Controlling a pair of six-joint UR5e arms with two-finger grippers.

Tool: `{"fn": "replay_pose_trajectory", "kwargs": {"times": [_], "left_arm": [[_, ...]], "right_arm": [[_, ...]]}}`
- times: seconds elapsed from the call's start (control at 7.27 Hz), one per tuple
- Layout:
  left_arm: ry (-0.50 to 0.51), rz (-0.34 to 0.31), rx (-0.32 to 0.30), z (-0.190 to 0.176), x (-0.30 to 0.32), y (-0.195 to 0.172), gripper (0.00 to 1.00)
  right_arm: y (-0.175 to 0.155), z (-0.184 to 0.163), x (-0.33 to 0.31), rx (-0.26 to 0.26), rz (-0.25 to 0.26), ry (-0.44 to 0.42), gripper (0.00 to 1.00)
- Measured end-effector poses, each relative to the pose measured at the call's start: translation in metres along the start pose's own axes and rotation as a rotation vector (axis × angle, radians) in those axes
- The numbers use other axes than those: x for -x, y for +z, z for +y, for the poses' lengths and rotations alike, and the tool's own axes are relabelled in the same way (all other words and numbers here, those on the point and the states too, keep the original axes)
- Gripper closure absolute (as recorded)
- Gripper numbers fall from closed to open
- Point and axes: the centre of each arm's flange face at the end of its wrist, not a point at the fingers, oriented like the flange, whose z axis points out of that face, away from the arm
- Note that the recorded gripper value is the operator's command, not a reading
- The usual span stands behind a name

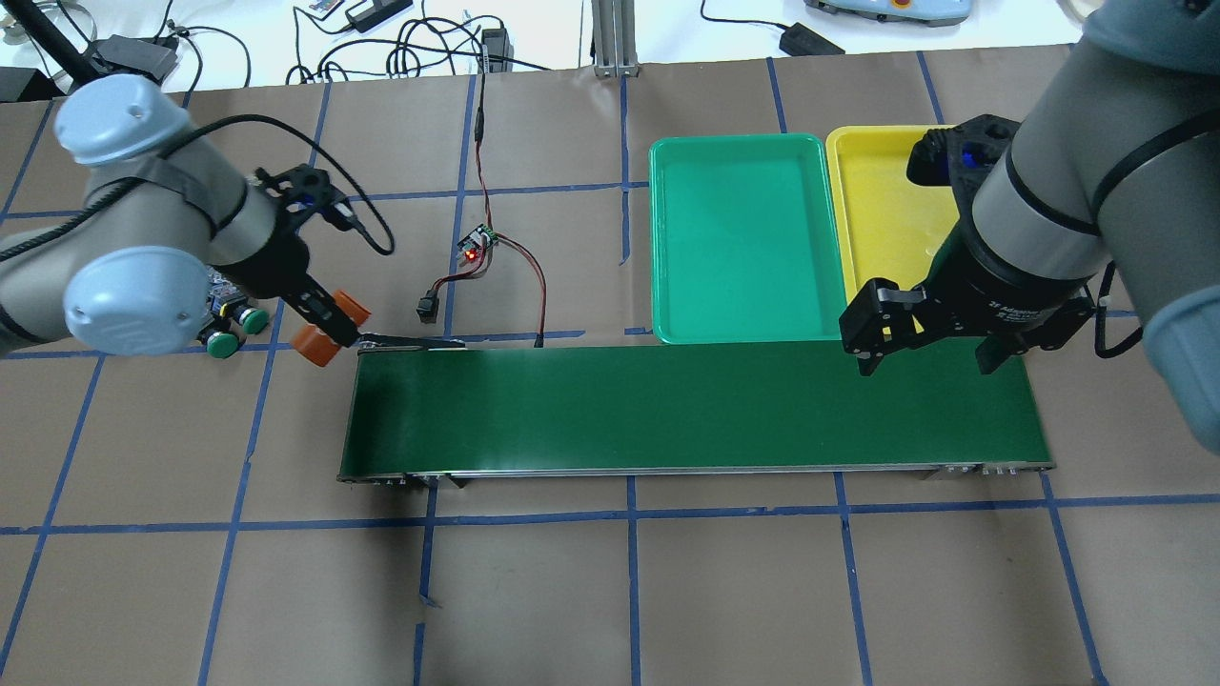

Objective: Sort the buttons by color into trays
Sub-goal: 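Carry the orange cylinder with the left gripper onto the green belt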

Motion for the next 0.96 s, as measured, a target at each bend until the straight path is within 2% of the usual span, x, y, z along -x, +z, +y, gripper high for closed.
{"fn": "replay_pose_trajectory", "kwargs": {"times": [0.27, 0.41, 0.55, 0.69, 0.82, 0.96], "left_arm": [[0.249, -0.05, 0.085, -0.014, -0.06, 0.007, 1.0], [0.319, -0.05, 0.099, -0.014, -0.074, 0.013, 1.0], [0.351, -0.037, 0.103, -0.012, -0.083, 0.023, 0.8], [0.36, -0.032, 0.088, -0.01, -0.088, 0.035, 0.23], [0.357, -0.039, 0.058, -0.01, -0.091, 0.046, 0.0], [0.341, -0.039, 0.023, -0.009, -0.096, 0.053, 0.0]], "right_arm": [[0.0, 0.0, 0.0, 0.0, 0.0, 0.0, 0.0], [0.0, 0.0, 0.0, 0.0, 0.001, -0.001, 0.0], [0.0, 0.0, 0.0, 0.0, 0.001, -0.001, 0.0], [0.0, 0.0, 0.0, 0.001, 0.001, -0.001, 0.0], [0.001, -0.001, 0.0, 0.002, 0.001, -0.001, 0.0], [0.001, -0.001, 0.0, 0.003, 0.001, -0.001, 0.0]]}}
